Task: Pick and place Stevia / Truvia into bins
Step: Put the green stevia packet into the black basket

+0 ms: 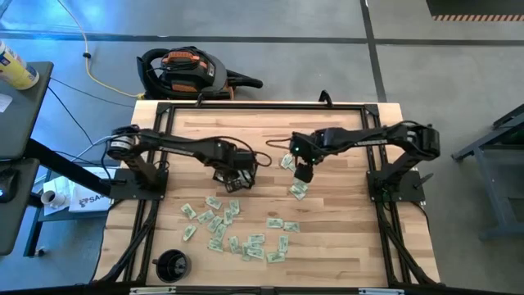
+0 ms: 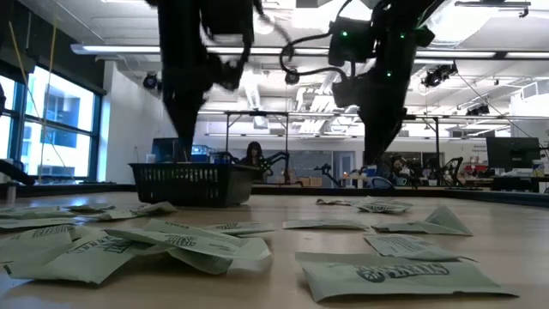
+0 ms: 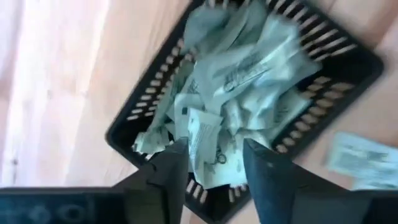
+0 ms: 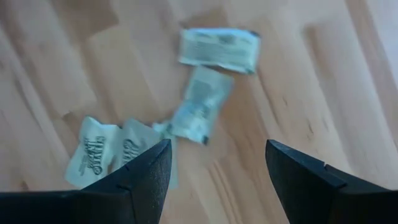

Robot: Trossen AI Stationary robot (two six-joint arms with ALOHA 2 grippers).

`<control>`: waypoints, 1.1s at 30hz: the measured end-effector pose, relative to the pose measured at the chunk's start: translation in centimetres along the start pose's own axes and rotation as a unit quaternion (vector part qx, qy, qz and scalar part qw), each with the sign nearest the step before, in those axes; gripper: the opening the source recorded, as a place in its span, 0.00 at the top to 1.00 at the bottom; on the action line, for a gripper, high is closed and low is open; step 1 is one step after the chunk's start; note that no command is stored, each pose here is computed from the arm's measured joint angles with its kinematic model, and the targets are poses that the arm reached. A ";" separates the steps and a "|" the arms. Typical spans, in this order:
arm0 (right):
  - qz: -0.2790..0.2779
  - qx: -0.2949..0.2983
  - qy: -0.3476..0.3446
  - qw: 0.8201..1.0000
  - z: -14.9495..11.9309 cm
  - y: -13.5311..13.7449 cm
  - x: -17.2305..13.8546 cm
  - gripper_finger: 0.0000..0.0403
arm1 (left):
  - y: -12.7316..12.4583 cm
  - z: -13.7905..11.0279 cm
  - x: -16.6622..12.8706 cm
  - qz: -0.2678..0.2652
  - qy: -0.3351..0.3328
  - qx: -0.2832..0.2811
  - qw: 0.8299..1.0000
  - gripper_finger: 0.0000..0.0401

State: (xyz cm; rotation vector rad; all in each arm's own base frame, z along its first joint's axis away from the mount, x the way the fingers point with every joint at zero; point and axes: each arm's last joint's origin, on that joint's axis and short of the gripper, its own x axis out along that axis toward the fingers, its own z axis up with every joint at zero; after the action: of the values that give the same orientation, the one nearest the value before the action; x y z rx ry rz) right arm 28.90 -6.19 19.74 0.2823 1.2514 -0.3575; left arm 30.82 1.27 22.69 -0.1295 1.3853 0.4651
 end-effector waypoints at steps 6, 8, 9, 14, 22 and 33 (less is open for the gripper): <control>0.015 -0.047 -0.050 0.998 1.6 0.6 2.1 0.38 | -0.1 -0.3 -4.3 -0.022 -0.066 -0.044 0.997 0.45; 0.016 -0.081 -0.065 0.994 2.2 0.7 3.1 0.38 | -0.3 -0.8 -5.4 -0.033 -0.083 -0.061 0.994 0.45; 0.017 -0.100 -0.070 0.992 2.4 0.8 3.5 0.38 | -0.4 -1.1 -5.8 -0.035 -0.085 -0.066 0.994 0.45; 0.011 -0.172 -0.064 0.983 2.7 0.6 5.9 0.38 | -0.2 -2.1 -7.3 -0.030 -0.103 -0.096 0.990 0.47; 0.023 -0.168 -0.052 0.984 3.2 -1.7 8.2 0.38 | 0.2 -2.6 -7.4 -0.017 -0.085 -0.111 0.990 0.52; 0.025 -0.123 -0.080 0.989 4.0 -4.1 8.7 0.67 | 0.4 -2.6 -7.3 0.011 -0.095 -0.112 0.989 0.54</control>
State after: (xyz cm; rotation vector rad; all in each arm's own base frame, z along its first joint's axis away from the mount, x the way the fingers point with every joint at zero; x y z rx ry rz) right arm 33.01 -12.47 12.57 0.0709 1.1150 -0.1762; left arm 27.49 -1.11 29.32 -0.2470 1.1457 0.6363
